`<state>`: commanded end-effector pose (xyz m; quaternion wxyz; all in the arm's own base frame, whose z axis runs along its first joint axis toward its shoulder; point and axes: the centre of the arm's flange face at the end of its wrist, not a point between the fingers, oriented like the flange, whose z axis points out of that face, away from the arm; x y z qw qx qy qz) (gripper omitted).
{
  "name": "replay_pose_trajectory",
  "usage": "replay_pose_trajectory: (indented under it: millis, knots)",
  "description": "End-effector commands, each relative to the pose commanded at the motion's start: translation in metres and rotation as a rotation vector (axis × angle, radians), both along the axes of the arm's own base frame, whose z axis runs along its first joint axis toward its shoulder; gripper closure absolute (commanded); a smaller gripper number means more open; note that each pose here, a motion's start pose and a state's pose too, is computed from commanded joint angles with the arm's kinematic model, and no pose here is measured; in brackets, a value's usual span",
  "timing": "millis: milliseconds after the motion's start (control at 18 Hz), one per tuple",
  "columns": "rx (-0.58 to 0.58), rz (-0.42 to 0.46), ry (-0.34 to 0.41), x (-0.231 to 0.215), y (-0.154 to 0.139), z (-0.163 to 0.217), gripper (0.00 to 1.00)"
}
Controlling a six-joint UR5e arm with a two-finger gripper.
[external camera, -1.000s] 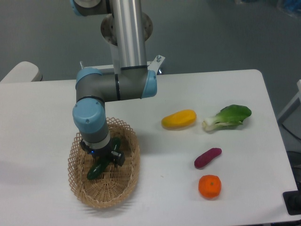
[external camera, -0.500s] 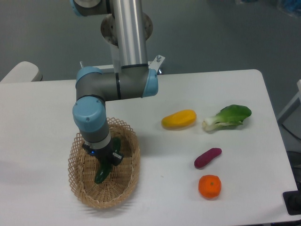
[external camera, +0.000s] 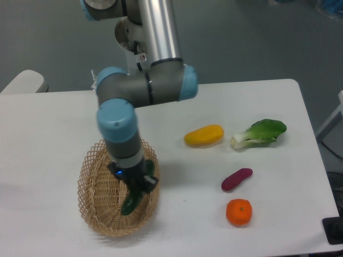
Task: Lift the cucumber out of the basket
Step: 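Lift the cucumber out of the basket and carry it toward the sweet potato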
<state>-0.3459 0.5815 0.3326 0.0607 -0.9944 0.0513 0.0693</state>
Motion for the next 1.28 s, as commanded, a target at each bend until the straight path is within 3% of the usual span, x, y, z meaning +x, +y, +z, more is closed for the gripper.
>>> replay_pose_trajectory:
  millis: [389,722,1278]
  knots:
    - [-0.032,-0.088,0.029,-0.089,-0.061,0.019,0.81]
    - [-0.075,-0.189,0.028,-0.135,-0.111,0.023,0.81]
    - [-0.065,-0.229,0.029,-0.154,-0.130,0.024,0.81]
